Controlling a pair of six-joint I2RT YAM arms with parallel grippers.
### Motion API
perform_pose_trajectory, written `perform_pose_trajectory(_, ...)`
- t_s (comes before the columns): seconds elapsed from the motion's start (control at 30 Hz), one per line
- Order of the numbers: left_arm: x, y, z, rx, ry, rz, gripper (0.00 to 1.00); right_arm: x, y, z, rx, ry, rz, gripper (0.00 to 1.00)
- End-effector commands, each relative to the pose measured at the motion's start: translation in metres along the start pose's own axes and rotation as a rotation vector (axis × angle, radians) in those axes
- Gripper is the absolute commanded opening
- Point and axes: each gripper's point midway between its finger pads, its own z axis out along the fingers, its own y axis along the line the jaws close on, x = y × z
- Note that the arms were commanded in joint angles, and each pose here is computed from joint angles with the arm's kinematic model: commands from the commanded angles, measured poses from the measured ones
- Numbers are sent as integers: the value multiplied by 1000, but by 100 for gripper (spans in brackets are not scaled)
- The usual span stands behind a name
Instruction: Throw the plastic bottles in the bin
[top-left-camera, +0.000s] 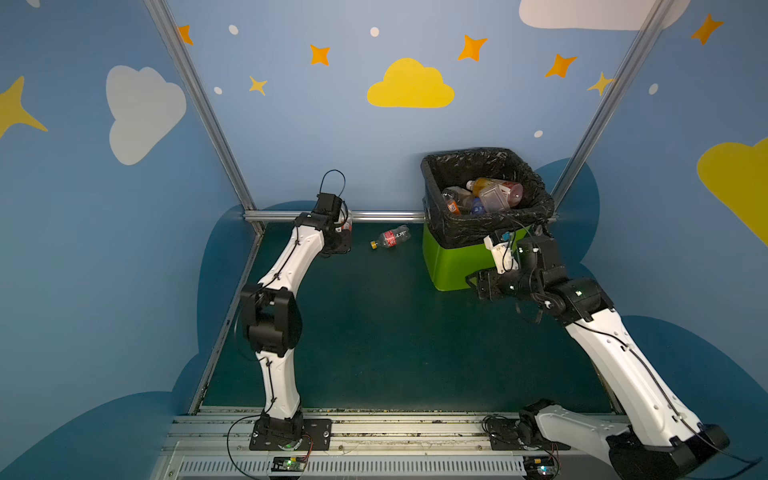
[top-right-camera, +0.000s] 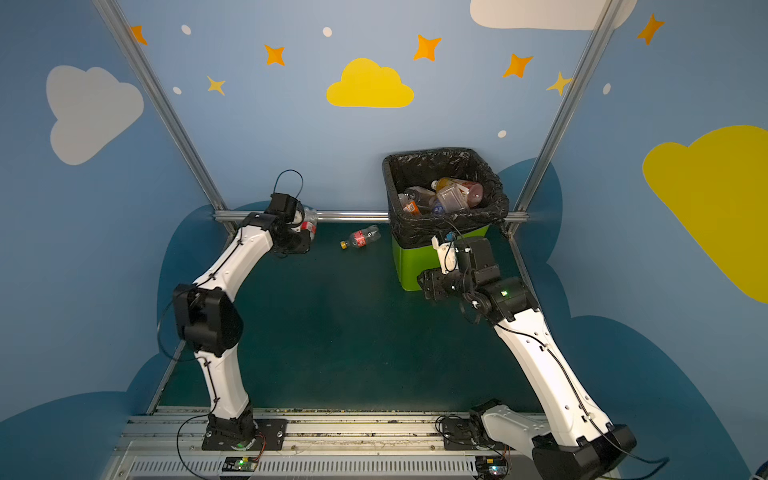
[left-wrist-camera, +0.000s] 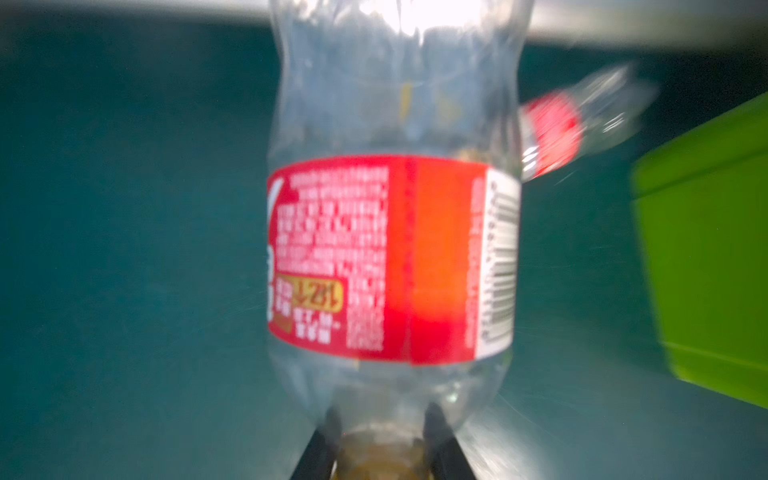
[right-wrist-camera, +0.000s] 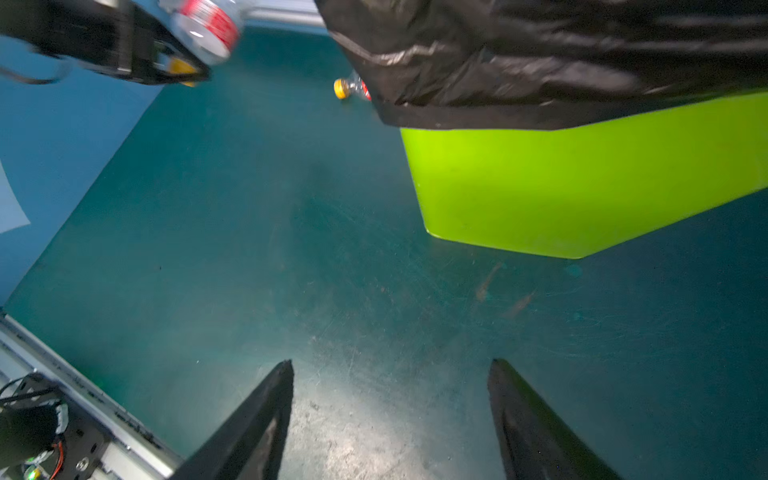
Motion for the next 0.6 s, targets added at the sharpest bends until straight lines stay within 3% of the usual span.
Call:
perform_pose_trajectory(0.0,-61,-34,-81,133,-317,-27,20,-10,-5,-9,20,-66,13,75)
perform_pose_trajectory(0.07,-86,-69,-122,231,-429,20,20,-12,-4,-14,13,-80,16,75)
perform_pose_trajectory(0.17,-104,-129,-143,387,-447,112,21,-14,-1,-19,-4,-93,20,75)
perform_pose_trajectory(0.3,-116,-207,-141,553,-425,231,19,-14,2,-27,-19,-103,27,75)
perform_pose_trajectory(0.43,-133,-245,-137,707,-494,160,24,-8,2,-36,-16,-114,40,75)
perform_pose_trajectory(0.5,-135,-262,-130,741,-509,155,99,-3,1,-39,-13,-112,47,75)
perform_pose_trajectory(0.57,-138,-287,-145,794,-582,190,100,3,0,-40,-10,-105,54,75)
